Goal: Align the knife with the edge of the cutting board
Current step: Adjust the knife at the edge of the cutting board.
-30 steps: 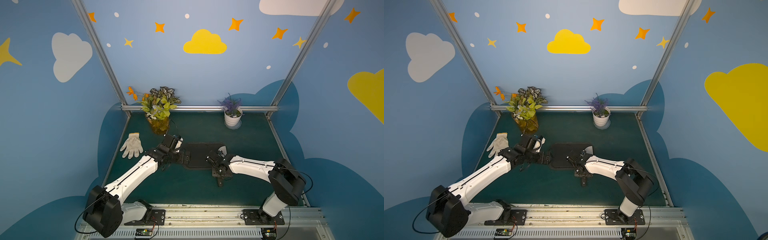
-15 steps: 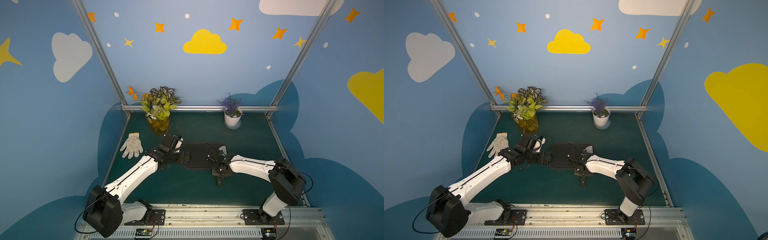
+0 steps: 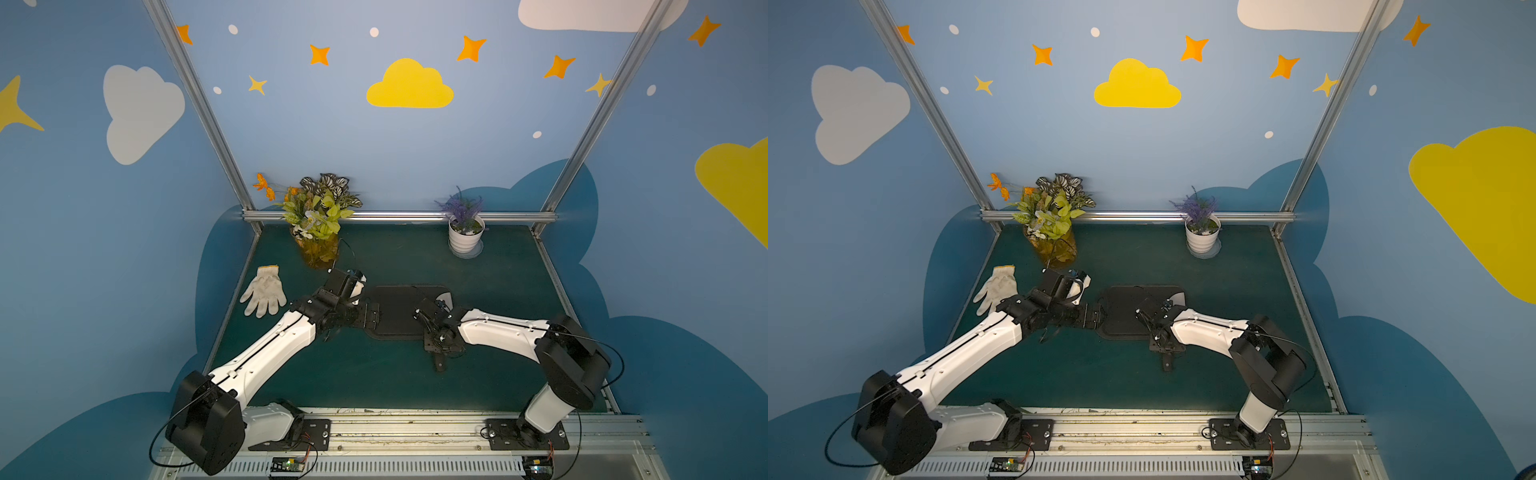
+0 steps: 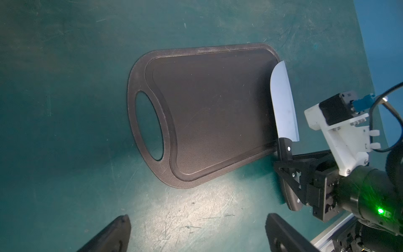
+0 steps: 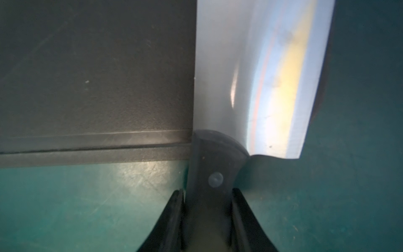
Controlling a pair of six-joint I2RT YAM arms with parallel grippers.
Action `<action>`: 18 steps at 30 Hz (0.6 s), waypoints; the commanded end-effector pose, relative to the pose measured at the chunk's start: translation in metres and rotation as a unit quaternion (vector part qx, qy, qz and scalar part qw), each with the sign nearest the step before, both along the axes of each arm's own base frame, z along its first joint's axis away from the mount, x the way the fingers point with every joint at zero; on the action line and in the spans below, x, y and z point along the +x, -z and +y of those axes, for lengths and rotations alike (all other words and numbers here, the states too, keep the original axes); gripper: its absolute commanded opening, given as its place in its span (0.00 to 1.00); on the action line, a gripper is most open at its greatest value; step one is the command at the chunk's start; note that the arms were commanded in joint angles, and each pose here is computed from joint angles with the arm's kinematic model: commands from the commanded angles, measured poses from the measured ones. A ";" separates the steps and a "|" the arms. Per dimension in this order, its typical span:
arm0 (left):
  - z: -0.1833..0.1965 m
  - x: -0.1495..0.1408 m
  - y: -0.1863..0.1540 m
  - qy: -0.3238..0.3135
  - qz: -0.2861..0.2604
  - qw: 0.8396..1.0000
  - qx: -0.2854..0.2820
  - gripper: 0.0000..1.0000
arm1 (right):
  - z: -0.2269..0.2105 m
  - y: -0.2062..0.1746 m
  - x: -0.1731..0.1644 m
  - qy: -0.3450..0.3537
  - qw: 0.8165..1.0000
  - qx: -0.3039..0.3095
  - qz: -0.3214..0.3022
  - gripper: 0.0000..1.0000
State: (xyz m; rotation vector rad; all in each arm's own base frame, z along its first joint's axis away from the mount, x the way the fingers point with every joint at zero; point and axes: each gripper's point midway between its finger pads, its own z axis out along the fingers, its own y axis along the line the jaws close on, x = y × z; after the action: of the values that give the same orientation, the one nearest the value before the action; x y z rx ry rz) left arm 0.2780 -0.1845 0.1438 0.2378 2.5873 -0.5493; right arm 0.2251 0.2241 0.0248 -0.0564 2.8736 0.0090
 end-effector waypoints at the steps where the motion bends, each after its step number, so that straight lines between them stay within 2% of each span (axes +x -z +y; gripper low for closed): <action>1: 0.001 -0.003 0.001 0.005 -0.002 1.000 0.005 1.00 | 0.000 -0.001 0.004 -0.005 1.000 -0.002 -0.002 0.00; 18: 0.003 -0.002 0.004 0.002 0.000 1.000 0.010 1.00 | -0.007 -0.003 0.006 -0.019 0.999 -0.025 0.005 0.00</action>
State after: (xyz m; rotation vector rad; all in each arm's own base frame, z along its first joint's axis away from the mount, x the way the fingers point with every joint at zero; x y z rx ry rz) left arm 0.2785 -0.1838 0.1437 0.2375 2.5862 -0.5425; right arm 0.2246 0.2187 0.0212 -0.1133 2.9000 -0.0199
